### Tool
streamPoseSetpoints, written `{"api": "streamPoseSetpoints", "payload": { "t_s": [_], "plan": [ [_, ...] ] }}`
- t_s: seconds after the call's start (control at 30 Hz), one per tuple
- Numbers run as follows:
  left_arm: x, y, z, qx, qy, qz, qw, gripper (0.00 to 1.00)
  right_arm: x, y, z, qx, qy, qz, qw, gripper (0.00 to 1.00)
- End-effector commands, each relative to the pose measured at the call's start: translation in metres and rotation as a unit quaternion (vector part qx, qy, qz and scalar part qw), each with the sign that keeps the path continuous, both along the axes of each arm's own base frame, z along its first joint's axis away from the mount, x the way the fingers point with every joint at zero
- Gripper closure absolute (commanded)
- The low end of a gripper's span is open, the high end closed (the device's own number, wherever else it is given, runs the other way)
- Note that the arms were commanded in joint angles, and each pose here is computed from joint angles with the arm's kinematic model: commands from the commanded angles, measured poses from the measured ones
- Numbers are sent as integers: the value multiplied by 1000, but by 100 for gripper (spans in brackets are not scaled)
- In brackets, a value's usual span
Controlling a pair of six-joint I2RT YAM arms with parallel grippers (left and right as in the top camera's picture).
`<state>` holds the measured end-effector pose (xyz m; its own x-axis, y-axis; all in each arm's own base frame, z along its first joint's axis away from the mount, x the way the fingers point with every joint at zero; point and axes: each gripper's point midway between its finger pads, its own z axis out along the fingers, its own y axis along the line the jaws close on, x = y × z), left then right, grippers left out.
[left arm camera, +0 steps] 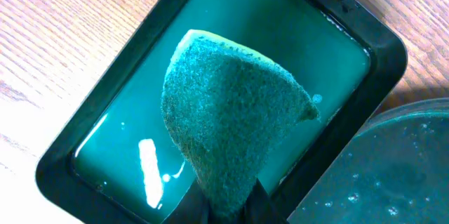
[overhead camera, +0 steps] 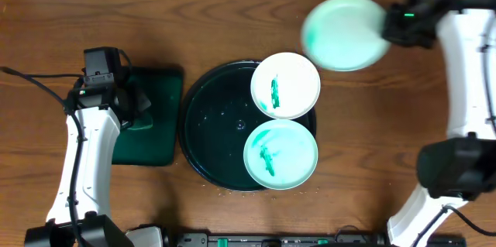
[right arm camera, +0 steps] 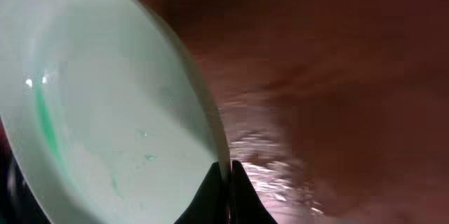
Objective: Clean dirty plates on tray and stack at the side
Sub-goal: 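Carry the plate right and set it on the table beside the tray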
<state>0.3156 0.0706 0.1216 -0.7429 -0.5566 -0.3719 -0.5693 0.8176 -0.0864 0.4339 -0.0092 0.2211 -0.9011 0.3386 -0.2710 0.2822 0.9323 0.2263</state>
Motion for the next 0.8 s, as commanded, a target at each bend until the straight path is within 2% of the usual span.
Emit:
{"api": "streamPoseSetpoints", "payload": {
  "t_s": [0.0, 0.17, 0.37, 0.57, 0.7, 0.77],
  "plan": [
    [0, 0, -1, -2, 1, 3, 1000, 93, -18, -45, -16, 7, 33, -55, 998, 99],
    [1, 0, -1, -2, 1, 3, 1000, 93, -41, -75, -73, 12, 93, -94, 991, 99],
    [0, 0, -1, -2, 1, 3, 1000, 93, -66, -68, -144, 22, 144, -98, 984, 99],
    [1, 0, -1, -2, 0, 3, 1000, 93, -77, -50, -183, 20, 152, -76, 985, 99],
    [0, 0, -1, -2, 1, 3, 1000, 93, -80, -30, -193, 16, 158, -52, 986, 99],
    [0, 0, -1, -2, 1, 3, 1000, 93, -80, -26, -193, 6, 162, -49, 986, 94]
  ]
}}
